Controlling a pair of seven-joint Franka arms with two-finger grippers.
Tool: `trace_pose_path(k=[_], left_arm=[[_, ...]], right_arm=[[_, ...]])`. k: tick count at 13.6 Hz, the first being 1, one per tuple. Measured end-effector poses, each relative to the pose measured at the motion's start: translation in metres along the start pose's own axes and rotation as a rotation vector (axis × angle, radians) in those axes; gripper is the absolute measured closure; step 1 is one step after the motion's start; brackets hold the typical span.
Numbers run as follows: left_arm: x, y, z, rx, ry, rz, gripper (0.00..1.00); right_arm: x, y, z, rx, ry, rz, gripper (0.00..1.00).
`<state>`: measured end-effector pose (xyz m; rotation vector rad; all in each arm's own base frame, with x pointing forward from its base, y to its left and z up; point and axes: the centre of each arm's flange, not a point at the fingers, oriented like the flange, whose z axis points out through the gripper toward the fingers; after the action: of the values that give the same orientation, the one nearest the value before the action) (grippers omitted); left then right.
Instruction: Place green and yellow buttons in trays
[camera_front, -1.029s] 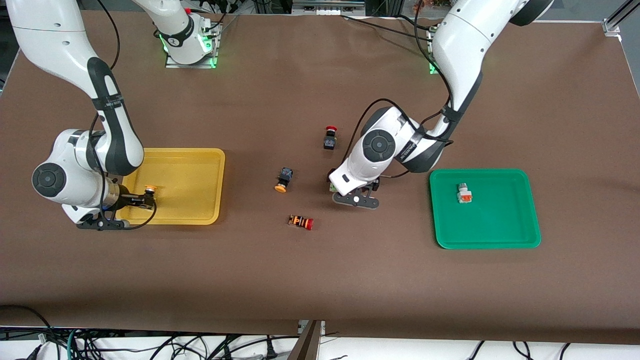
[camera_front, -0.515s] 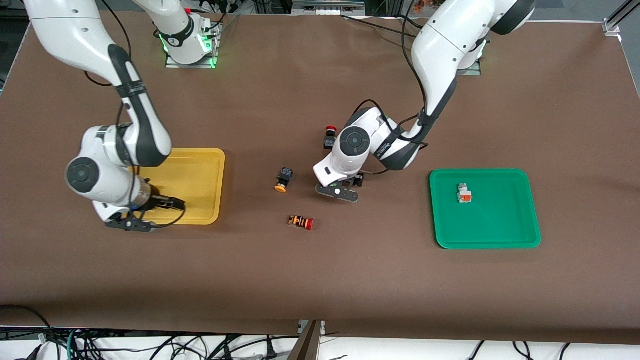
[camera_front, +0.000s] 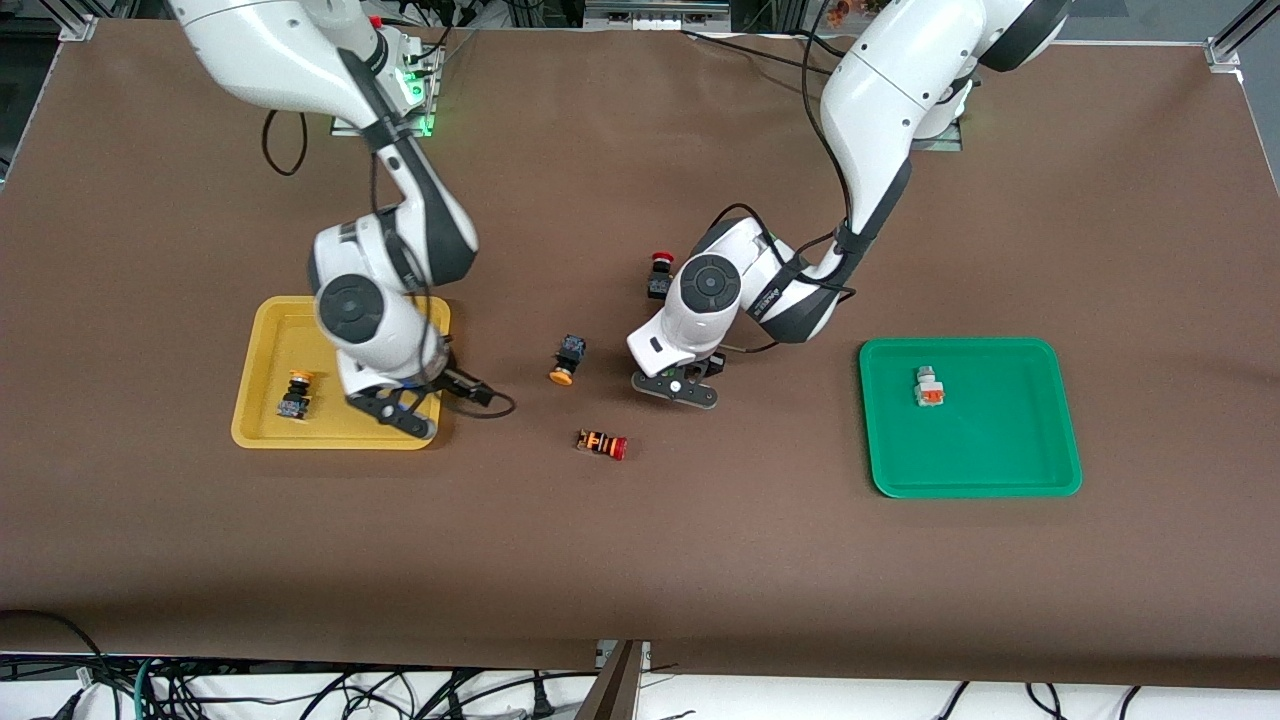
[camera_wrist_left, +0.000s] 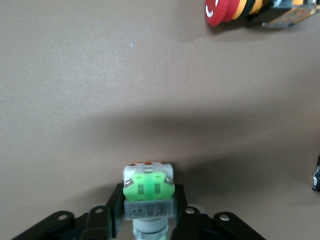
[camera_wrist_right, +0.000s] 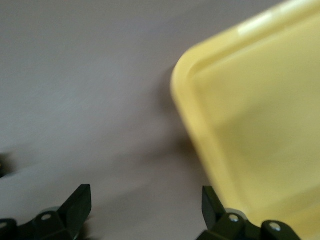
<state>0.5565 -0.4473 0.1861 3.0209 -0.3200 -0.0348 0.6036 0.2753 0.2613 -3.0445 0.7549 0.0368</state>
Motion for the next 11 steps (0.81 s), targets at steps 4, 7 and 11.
trace_pose_path(k=[4,7,11], left_arm=[[0.026,-0.045,-0.034,0.035,-0.006,-0.055,0.59],[0.05,-0.131,-0.075,0.065,-0.042,-0.003,0.59],[0.056,-0.262,-0.117,0.076,-0.157,0.136,0.59]], right_arm=[[-0.046,-0.039,0.004,0.041,0.025,0.13,0.02],[-0.075,-0.06,0.018,0.056,0.03,0.176,0.02],[-0.093,-0.073,0.036,0.081,0.04,0.2,0.02]])
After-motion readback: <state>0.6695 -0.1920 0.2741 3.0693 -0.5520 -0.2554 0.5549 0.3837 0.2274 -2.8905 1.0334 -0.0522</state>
